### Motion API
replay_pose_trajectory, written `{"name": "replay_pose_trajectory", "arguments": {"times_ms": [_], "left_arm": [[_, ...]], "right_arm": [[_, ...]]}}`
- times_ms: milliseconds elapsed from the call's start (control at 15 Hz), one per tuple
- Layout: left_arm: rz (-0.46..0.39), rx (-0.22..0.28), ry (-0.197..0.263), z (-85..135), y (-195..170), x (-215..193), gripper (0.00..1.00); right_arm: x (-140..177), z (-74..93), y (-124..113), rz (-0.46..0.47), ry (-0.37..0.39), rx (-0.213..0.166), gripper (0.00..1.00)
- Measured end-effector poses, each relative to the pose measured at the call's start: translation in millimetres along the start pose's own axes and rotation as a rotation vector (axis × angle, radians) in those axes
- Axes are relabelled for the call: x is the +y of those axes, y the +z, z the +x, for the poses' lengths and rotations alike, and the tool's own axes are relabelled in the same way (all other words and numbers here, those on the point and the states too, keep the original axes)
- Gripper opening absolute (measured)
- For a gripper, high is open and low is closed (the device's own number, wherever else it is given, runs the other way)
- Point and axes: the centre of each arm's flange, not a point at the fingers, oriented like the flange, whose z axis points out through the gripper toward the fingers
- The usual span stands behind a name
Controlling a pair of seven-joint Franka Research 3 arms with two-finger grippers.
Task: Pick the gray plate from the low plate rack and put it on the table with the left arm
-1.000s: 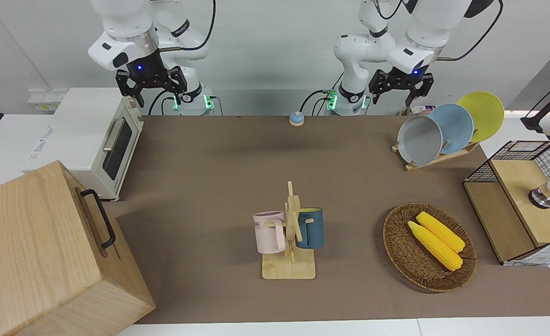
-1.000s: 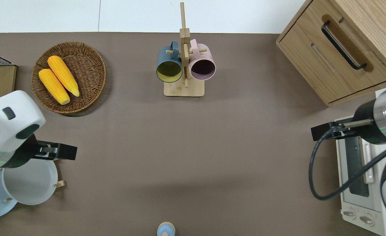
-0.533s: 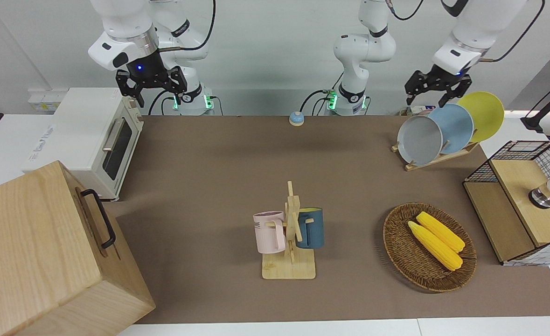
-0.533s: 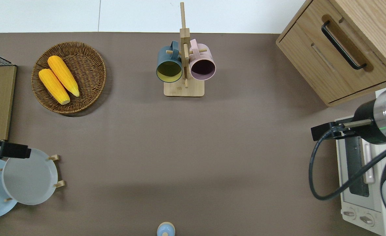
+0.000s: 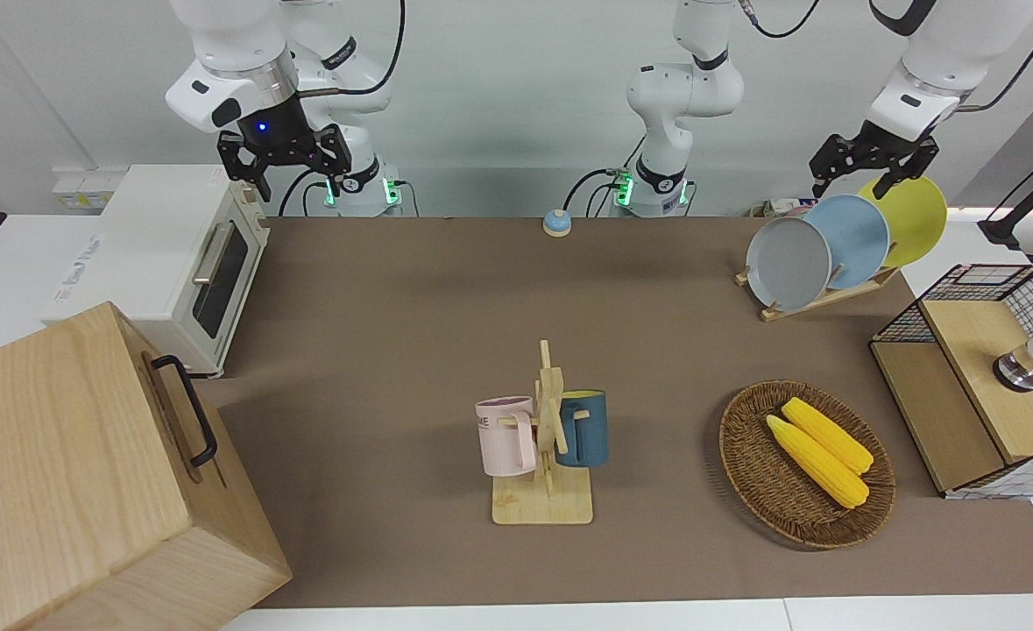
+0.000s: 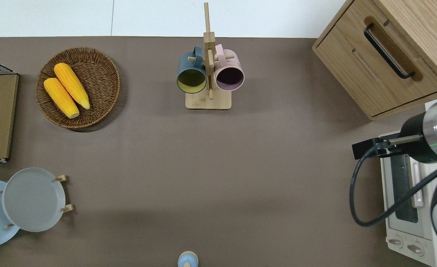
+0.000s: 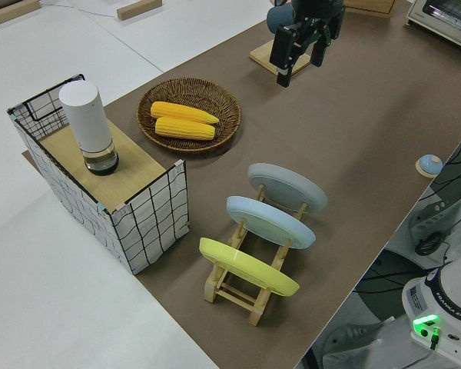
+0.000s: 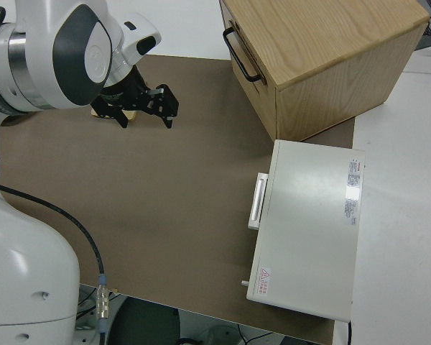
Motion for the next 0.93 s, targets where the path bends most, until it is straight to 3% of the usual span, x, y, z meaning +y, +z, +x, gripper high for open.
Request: {"name": "replay_pose_trajectory", "arguments": {"times_ms": [400, 933], "left_arm": [[0.005, -0.007, -0.025, 0, 37, -22, 1.0], [-0.001, 0.02, -0.043, -8, 90, -32, 1.0]], "right_arm": [[0, 0.0, 0, 0.0, 0.0, 0.0, 0.99], [0, 0.0, 0, 0.0, 0.0, 0.0, 0.99]]}}
